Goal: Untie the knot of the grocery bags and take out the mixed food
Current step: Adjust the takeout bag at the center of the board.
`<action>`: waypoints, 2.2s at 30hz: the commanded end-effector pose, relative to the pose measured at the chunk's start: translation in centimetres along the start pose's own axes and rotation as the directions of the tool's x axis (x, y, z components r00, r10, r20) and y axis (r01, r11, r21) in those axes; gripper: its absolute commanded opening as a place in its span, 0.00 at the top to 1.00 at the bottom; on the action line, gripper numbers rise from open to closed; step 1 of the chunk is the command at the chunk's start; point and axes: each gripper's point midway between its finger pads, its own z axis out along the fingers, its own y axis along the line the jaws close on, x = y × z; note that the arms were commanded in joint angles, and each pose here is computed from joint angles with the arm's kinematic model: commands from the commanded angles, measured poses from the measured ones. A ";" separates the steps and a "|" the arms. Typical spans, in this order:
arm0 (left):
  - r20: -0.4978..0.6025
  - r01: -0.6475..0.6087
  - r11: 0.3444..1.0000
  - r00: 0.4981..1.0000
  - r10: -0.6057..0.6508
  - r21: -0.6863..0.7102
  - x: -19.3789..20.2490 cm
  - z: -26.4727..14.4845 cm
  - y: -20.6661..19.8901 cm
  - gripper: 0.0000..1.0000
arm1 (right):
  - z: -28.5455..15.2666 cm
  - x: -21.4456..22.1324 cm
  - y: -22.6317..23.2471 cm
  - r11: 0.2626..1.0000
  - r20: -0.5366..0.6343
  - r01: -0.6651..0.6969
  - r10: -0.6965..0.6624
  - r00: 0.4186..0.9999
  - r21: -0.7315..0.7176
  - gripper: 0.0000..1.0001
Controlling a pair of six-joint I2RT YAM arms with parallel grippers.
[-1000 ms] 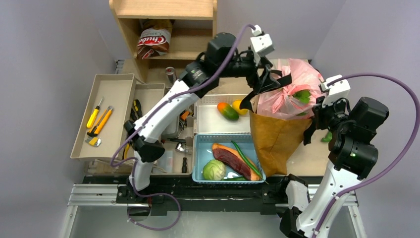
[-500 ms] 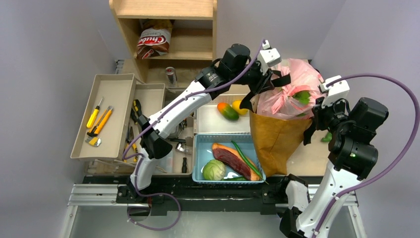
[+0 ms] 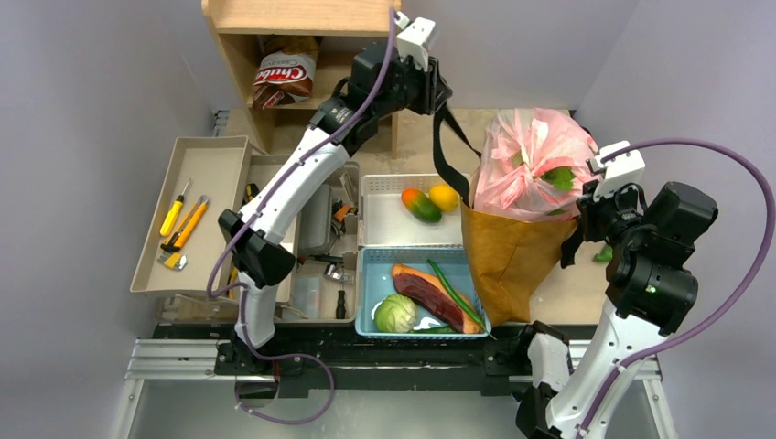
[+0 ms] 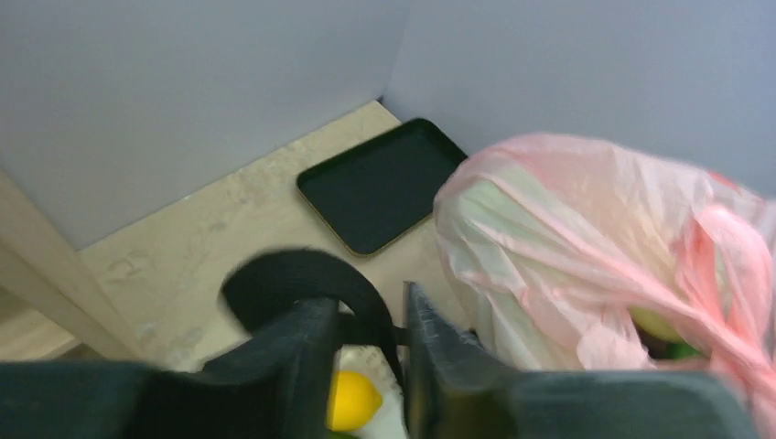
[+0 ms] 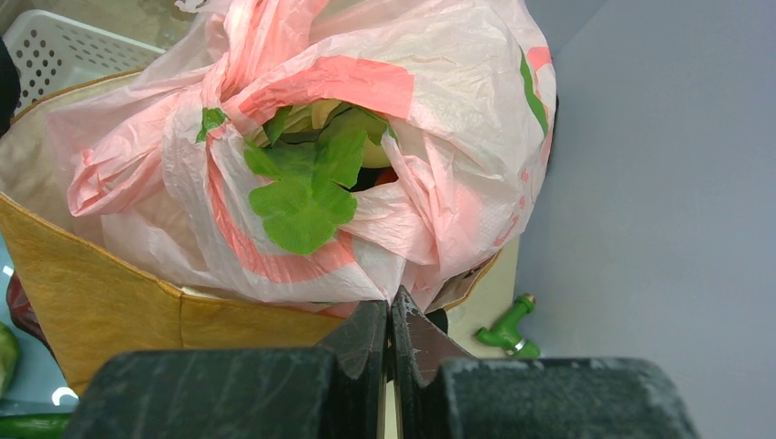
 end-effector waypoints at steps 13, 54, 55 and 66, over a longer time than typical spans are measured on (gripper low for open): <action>-0.044 -0.003 0.643 0.997 0.056 0.766 0.5 -7.5 -19.4 0.00 | -0.7 -2.7 0.0 0.999 0.097 0.035 -0.036 0.995 0.004 1.00; -0.300 0.374 0.630 0.927 -0.227 0.680 5.2 -2.9 -21.8 0.00 | -1.0 -3.3 0.6 0.998 0.125 0.058 -0.056 0.991 -0.014 1.00; -0.305 0.375 0.630 0.926 -0.222 0.680 5.5 -2.7 -22.0 0.00 | -1.0 -3.2 0.7 0.998 0.122 0.057 -0.054 0.991 -0.018 1.00; -0.315 0.379 0.505 0.925 -0.211 0.776 5.1 -4.2 -26.6 0.17 | -0.8 -2.6 1.0 0.998 0.104 0.052 -0.048 0.993 -0.033 1.00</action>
